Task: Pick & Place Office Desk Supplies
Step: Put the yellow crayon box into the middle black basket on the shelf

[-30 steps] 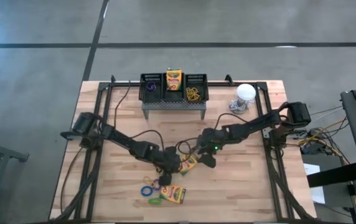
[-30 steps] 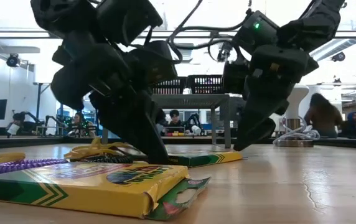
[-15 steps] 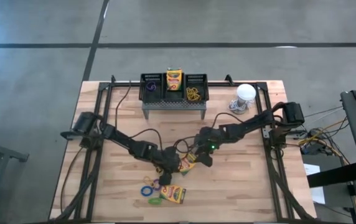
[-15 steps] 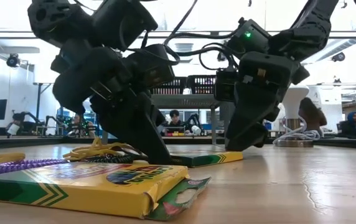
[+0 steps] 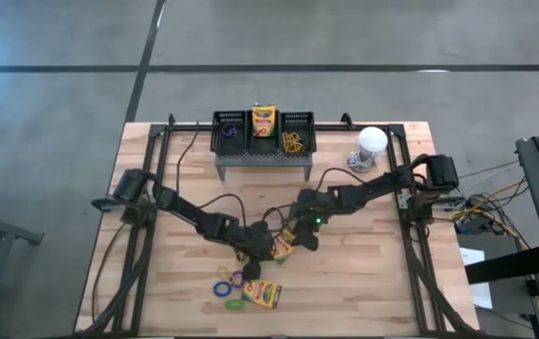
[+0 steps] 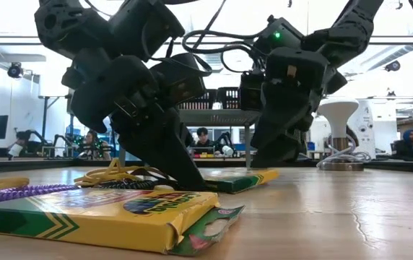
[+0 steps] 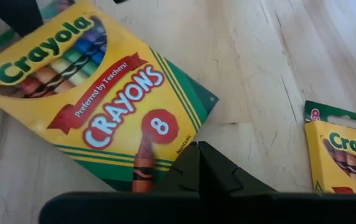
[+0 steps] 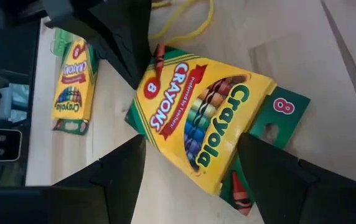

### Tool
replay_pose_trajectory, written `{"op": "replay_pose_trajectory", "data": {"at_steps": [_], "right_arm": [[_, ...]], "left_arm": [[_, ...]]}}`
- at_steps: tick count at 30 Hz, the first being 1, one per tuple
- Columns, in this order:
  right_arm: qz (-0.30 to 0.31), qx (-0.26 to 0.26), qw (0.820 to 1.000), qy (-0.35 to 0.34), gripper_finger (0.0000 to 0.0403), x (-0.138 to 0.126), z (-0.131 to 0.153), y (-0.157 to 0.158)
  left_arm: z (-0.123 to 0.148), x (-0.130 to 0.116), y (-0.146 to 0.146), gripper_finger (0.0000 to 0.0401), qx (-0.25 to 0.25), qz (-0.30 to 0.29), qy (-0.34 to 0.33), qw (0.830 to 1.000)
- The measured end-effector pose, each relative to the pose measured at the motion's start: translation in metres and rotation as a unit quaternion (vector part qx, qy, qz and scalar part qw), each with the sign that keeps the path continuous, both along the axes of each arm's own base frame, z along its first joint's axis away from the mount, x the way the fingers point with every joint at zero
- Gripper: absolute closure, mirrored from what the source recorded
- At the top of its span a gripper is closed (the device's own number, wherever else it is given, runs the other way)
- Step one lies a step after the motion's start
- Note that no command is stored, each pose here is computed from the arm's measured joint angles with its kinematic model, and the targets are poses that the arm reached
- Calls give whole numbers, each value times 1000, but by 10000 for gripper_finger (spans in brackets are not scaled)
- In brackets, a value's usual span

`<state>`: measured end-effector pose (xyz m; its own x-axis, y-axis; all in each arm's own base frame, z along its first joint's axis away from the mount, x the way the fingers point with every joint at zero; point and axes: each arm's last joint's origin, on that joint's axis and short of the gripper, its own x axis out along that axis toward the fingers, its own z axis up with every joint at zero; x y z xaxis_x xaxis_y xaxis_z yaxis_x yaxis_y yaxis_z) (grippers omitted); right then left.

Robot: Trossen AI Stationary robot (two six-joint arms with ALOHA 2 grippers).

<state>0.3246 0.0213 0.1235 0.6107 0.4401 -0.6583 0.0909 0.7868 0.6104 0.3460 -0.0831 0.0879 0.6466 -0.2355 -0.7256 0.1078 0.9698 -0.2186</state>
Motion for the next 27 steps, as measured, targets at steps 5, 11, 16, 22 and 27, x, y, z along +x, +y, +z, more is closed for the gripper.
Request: {"op": "replay_pose_trajectory", "data": {"at_steps": [5, 11, 16, 22, 27], "right_arm": [[2, 1, 1000, 11, 154, 2, 4, 0], [13, -2, 999, -31, 154, 13, 22, 1], [34, -11, 998, -42, 154, 21, 37, 6], [57, -32, 997, -45, 154, 29, 54, 16], [84, -43, 994, -46, 154, 34, 65, 28]], "left_arm": [[0, 1, 0, 400, 6, 7, -5, 1000], [2, 4, 1, 400, 17, 23, -31, 999], [4, 6, 1, 400, 24, 35, -50, 998], [4, 7, 4, 400, 51, 66, -62, 995], [5, 9, 10, 400, 96, 116, -76, 986]]}}
